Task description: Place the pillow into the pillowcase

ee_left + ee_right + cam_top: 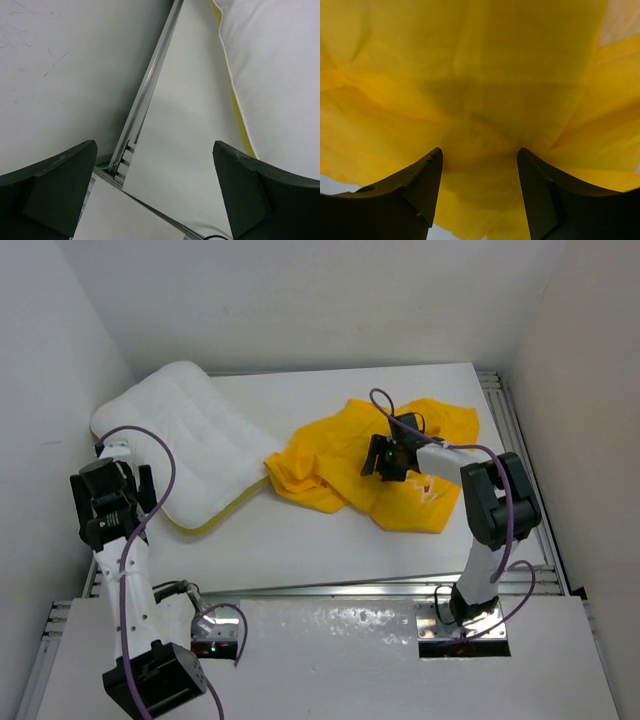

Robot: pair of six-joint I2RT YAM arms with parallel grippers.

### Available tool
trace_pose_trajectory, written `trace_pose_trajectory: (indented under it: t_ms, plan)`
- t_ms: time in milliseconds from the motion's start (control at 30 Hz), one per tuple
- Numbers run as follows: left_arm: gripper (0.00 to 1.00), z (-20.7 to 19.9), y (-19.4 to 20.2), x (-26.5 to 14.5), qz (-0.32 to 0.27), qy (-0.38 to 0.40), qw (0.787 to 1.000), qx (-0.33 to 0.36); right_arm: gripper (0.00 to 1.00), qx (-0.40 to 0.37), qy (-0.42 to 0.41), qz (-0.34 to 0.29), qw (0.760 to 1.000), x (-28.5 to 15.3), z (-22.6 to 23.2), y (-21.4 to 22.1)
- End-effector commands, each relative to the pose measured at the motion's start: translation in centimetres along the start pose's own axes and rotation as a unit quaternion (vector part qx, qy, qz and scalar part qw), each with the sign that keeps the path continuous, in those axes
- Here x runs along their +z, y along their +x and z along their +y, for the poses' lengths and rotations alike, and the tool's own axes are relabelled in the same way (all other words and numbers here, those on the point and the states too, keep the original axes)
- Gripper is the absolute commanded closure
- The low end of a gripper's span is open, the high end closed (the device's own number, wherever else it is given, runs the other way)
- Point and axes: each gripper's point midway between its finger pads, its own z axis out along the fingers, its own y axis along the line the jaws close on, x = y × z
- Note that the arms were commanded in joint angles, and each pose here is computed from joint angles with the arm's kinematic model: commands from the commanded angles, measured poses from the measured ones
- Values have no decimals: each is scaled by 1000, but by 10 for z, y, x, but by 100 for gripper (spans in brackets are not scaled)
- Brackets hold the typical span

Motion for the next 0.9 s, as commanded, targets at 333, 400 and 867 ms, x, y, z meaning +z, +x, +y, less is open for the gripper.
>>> trace_pose_trajectory:
  t_ms: [333, 400, 867]
  plan:
    - [0, 3, -16, -3, -20, 2, 1000, -2, 100, 46, -148, -56, 986, -2, 70, -27]
    - [0, 3, -15, -2, -18, 2, 1000, -1, 100, 29, -192, -91, 977, -19, 94, -45]
    - [0, 3, -13, -4, -13, 1, 1000, -6, 100, 75, -175, -558, 808, -203, 140, -280]
